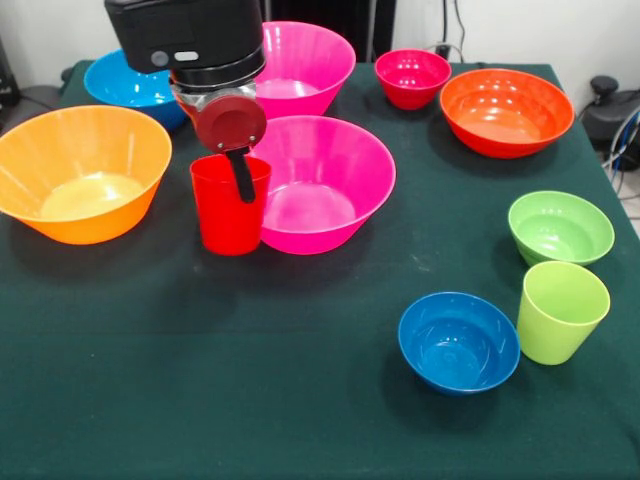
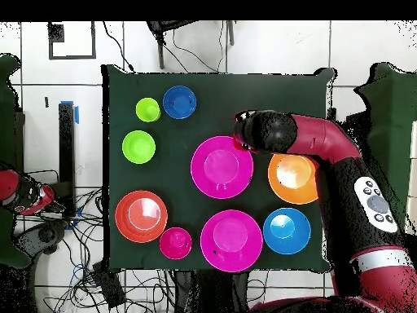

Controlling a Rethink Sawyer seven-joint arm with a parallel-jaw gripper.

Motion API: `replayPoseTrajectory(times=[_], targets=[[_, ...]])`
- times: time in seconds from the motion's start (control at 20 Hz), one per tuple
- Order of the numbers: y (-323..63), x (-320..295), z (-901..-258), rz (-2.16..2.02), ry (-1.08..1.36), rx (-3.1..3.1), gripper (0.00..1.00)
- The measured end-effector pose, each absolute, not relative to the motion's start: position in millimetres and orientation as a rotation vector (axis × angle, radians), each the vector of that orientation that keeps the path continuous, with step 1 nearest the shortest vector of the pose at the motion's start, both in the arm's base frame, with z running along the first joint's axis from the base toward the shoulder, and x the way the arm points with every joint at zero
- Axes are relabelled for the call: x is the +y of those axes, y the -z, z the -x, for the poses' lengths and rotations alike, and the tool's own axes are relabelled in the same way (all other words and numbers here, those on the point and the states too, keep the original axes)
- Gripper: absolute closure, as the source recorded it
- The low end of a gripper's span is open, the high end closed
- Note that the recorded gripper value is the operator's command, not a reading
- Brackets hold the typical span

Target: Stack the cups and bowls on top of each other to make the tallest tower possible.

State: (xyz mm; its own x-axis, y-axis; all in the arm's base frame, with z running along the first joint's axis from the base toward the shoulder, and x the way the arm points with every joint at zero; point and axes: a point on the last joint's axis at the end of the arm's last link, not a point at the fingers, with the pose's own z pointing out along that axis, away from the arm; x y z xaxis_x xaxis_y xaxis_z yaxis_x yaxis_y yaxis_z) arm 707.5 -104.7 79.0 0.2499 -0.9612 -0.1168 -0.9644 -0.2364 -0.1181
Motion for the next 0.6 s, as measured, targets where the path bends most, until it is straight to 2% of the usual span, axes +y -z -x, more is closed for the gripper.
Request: replayPoseTrajectory(times=[0.6], targets=[[-58, -64, -691, 2.292, 0.111, 1.728, 1.00]])
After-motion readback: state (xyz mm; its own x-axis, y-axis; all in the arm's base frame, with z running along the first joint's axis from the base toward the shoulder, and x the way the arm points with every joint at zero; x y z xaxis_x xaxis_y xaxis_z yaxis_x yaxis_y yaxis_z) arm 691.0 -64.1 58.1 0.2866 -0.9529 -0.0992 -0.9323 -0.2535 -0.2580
